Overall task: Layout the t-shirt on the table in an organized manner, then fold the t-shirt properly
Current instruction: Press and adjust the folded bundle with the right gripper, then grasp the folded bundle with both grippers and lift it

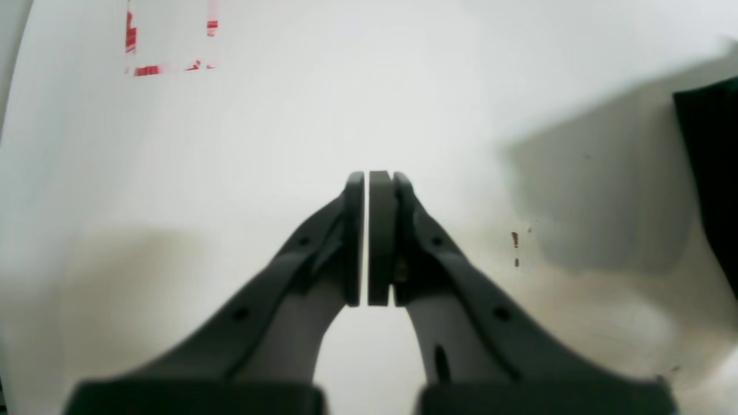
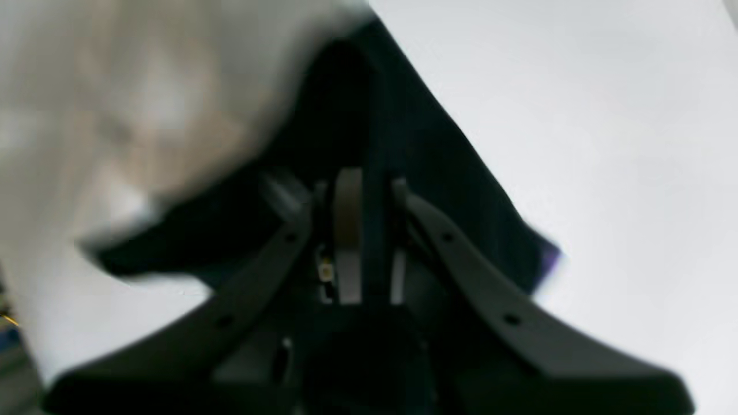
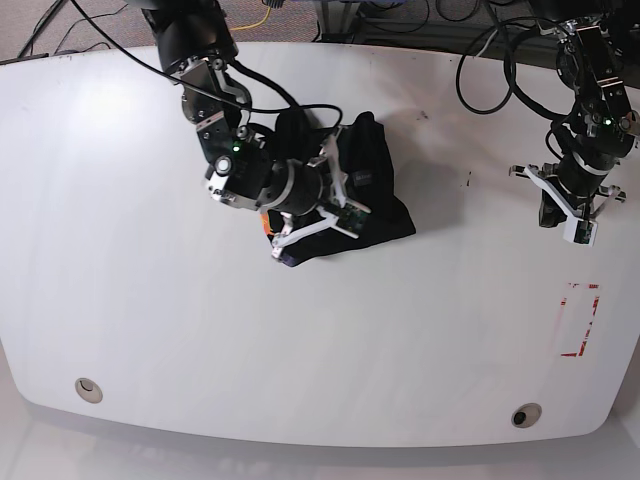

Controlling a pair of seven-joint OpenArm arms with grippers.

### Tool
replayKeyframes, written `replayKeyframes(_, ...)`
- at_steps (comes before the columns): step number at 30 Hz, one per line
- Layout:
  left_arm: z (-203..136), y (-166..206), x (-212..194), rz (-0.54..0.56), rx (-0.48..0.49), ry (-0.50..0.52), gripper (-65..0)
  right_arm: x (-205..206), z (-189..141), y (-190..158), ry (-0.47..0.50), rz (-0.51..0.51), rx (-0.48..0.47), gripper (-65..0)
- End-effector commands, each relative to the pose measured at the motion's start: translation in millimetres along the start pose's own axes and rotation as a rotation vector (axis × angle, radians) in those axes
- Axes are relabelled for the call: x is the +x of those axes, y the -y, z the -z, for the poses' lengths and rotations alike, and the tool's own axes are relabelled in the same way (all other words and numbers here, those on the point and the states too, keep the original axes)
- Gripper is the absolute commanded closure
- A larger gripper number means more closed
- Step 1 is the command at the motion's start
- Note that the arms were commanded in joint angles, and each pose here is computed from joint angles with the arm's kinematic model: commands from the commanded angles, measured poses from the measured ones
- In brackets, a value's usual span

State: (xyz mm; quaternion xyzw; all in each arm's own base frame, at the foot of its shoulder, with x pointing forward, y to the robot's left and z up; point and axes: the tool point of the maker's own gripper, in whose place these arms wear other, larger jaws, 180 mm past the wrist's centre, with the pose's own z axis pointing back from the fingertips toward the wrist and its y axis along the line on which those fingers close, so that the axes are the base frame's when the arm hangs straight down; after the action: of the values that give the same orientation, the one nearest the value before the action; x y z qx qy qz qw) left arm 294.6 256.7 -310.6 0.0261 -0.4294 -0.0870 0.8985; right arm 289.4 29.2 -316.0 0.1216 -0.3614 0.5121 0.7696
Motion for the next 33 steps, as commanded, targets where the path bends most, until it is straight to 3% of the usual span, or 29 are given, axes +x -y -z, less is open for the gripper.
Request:
replayKeyframes(1, -4.3, -3.8, 16.0, 0.012, 0.008, 0.053, 0.0, -6.8, -2.0, 19.5, -0.010, 0.000, -0.029, -6.3)
replayKeyframes(6, -3.5, 2.6, 16.3, 0.016, -0.008, 0.055, 0.0, -21.2, 3.0, 29.6, -0.011, 0.016, -0.027, -6.3)
replayKeyframes(14, -1.6, 38.7, 19.0, 0.124, -0.129, 0.070, 0.0, -31.3, 20.6, 29.2, 0.007, 0.068, 0.013, -6.3)
replayKeyframes(27, -1.4, 42.5, 19.1, 0.122, -0.139, 0.074, 0.0, 39.8, 53.7, 2.2, 0.164, 0.156, 0.108, -6.3)
replayKeyframes(33, -3.7, 63.6, 32.2, 0.169, -0.184, 0.108, 0.0, 63.1, 47.7, 10.3, 0.218, 0.142, 0.088, -6.3)
